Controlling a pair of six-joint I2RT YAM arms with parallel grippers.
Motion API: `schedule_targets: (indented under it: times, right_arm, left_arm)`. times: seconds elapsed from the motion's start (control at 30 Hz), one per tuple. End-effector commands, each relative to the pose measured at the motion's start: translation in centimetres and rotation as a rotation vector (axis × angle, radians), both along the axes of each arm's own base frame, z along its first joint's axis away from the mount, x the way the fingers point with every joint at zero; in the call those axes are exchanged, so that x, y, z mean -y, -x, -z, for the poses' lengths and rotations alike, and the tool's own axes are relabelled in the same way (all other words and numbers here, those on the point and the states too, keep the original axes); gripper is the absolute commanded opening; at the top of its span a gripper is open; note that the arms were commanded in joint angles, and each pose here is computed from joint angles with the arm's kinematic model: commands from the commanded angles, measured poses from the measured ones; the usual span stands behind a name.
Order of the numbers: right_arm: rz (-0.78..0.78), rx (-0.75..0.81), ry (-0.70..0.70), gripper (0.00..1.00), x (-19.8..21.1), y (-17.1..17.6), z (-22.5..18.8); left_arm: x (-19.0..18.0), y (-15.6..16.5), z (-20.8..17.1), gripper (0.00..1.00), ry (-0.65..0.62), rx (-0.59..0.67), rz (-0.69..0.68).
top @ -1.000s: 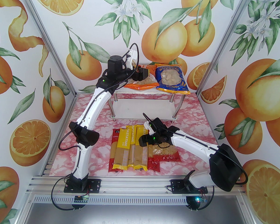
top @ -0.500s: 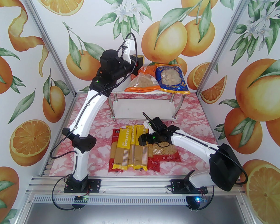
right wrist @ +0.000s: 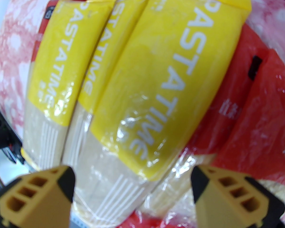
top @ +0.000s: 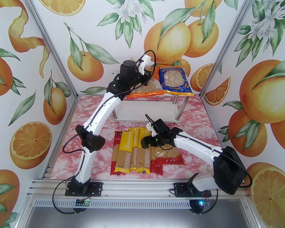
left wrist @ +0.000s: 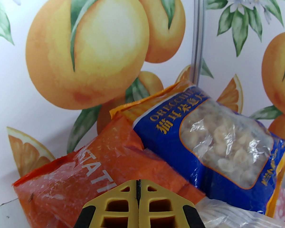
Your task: Place and organize the pasta boxes and bags onto the shelf
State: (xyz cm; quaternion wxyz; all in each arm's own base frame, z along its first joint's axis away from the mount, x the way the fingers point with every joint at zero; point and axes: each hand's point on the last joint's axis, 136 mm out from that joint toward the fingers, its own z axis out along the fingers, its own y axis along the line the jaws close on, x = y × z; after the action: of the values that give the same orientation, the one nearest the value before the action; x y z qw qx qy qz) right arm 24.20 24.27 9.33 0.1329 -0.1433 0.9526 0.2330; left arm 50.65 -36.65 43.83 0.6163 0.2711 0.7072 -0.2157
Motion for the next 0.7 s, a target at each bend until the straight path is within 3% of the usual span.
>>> schedule_targets:
  times: [0.0, 0.23, 0.33, 0.5, 0.67]
  right_arm:
    - [-0.019, 0.010, -0.015, 0.85, -0.5, 0.0, -0.7]
    - [-0.019, 0.001, -0.014, 0.85, -0.7, -0.1, -0.5]
    - [-0.018, -0.001, -0.013, 0.85, -0.8, -0.2, -0.5]
    - [-0.012, 0.007, -0.018, 0.86, -0.6, -0.1, -0.8]
    - [0.002, 0.035, -0.014, 0.86, -0.1, -0.2, -1.6]
  left_arm:
    - [-0.1, -0.4, 2.9, 0.00, -0.096, -0.044, -0.007]
    - [0.2, 0.0, 4.9, 0.03, -0.154, -0.083, 0.027]
    - [1.0, 0.5, 4.8, 0.21, -0.138, -0.082, 0.081]
    - [0.9, 0.4, 3.2, 0.37, -0.094, -0.051, 0.077]
    - [-0.3, 0.6, -2.1, 0.52, -0.002, 0.070, 0.048]
